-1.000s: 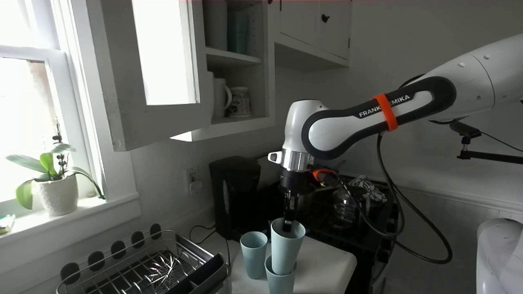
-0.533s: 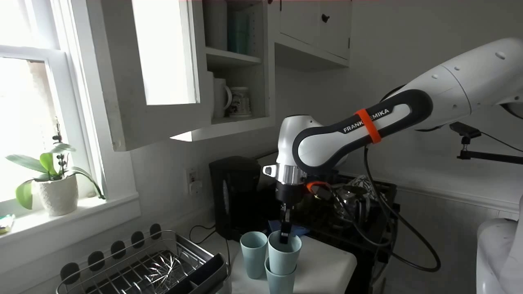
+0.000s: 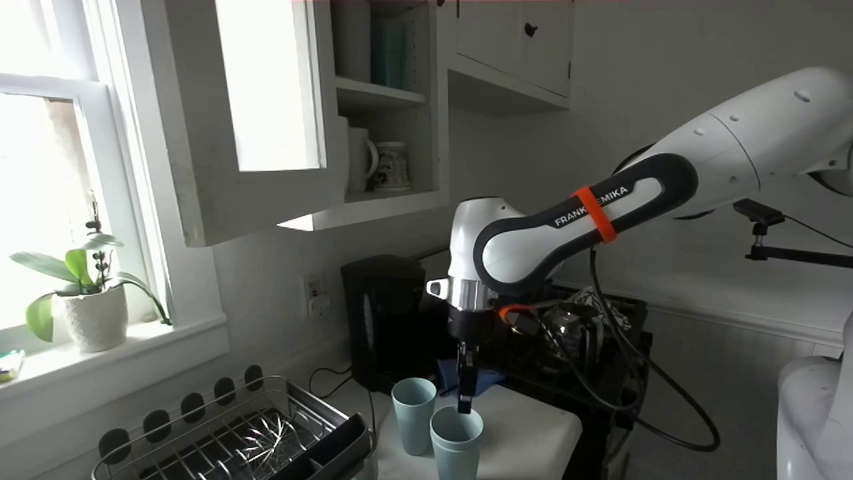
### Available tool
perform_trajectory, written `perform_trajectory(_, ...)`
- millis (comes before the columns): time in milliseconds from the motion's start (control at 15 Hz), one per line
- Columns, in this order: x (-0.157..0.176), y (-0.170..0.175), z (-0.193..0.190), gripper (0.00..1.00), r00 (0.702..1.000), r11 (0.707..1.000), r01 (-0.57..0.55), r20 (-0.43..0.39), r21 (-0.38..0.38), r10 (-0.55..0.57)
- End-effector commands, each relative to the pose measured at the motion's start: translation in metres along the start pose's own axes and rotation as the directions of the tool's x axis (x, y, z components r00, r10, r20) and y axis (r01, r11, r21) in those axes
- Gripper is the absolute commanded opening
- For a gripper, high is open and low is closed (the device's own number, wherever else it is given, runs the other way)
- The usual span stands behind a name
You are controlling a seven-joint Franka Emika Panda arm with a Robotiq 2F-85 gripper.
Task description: Stack all the blue cups on the kitchen counter together, pick up the blue stacked cups and place them upside down on the bottom shelf of the open cabinet
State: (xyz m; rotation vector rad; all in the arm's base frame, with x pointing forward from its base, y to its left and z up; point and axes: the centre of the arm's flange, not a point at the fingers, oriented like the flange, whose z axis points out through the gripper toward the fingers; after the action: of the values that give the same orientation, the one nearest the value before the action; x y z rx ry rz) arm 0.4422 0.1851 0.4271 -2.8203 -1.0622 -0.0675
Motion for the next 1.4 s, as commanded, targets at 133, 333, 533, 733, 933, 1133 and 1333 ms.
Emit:
perform_trajectory(133, -0.010, 0.007, 0.037, 0.99, 0.999, 0.999, -0.037, 0.005, 0.020, 0.037)
perform_trajectory(333, -0.012, 0.012, 0.046, 0.71, 0.998, 0.998, -0.059, -0.026, 0.012, 0.060)
perform_trajectory(533, -0.016, 0.018, 0.050, 0.55, 0.996, 0.997, -0.078, -0.035, 0.000, 0.078)
perform_trajectory(733, -0.019, 0.024, 0.051, 0.32, 0.995, 0.996, -0.094, -0.036, 0.000, 0.094)
perform_trajectory(933, -0.023, 0.028, 0.049, 0.12, 0.992, 0.992, -0.123, -0.035, 0.018, 0.123)
perform_trajectory(1133, -0.027, 0.037, 0.045, 0.00, 0.987, 0.987, -0.155, -0.036, 0.033, 0.156)
perform_trajectory(1333, -0.037, 0.043, 0.031, 0.02, 0.982, 0.982, -0.185, -0.043, 0.029, 0.186)
